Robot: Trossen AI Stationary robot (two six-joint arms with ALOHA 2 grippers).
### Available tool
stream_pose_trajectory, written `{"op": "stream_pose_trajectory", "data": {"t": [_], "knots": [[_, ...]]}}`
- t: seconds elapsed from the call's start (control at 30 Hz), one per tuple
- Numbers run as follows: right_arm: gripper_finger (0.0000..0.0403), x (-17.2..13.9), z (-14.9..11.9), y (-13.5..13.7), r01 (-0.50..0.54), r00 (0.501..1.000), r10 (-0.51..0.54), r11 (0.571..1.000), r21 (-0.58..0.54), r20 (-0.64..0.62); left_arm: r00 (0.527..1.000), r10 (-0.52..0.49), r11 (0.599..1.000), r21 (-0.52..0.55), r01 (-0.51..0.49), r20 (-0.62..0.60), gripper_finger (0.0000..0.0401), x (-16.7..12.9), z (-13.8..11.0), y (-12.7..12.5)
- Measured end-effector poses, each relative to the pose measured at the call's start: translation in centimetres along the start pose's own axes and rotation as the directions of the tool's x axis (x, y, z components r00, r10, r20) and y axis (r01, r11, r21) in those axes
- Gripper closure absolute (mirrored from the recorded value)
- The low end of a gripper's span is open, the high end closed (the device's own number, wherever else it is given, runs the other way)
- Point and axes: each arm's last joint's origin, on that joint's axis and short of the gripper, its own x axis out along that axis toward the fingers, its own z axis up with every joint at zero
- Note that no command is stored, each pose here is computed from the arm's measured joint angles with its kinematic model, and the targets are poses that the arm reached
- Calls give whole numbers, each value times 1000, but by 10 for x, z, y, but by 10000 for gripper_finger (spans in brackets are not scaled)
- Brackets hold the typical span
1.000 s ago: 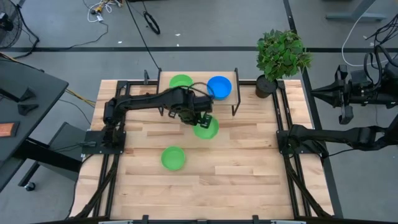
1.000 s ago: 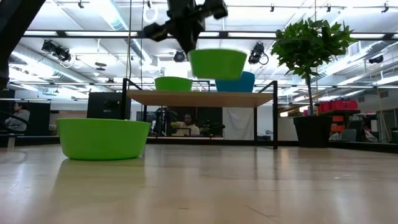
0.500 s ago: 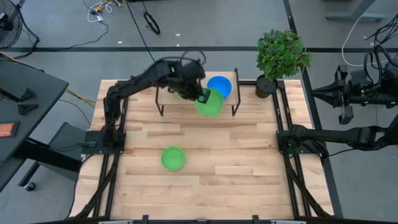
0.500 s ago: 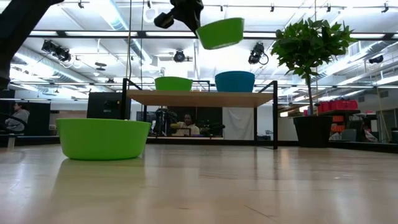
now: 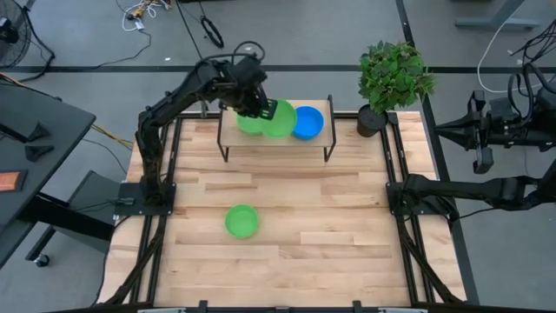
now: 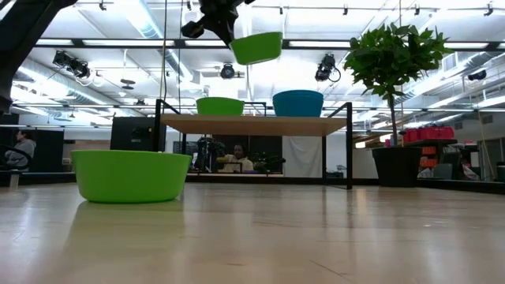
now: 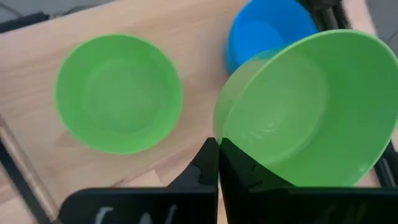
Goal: Pick & Place Mini bowls
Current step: Stack the top green bowl on the green bowl on the shelf
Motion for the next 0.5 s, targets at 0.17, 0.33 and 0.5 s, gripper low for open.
{"op": "stream_pose_trajectory", "data": {"t": [0.17, 0.33, 0.5], "knots": [[380, 0, 0, 0, 0, 1000, 0, 1000, 0, 0, 1000, 23, 1000, -18, -23, -18, 400, -1, 9, 15], [380, 0, 0, 0, 0, 1000, 0, 1000, 0, 0, 996, 66, 997, -38, -68, -58, 400, -2, 12, 30], [380, 0, 0, 0, 0, 1000, 0, 1000, 0, 0, 995, 61, 996, -57, -66, -82, 400, -2, 17, 39]]}}
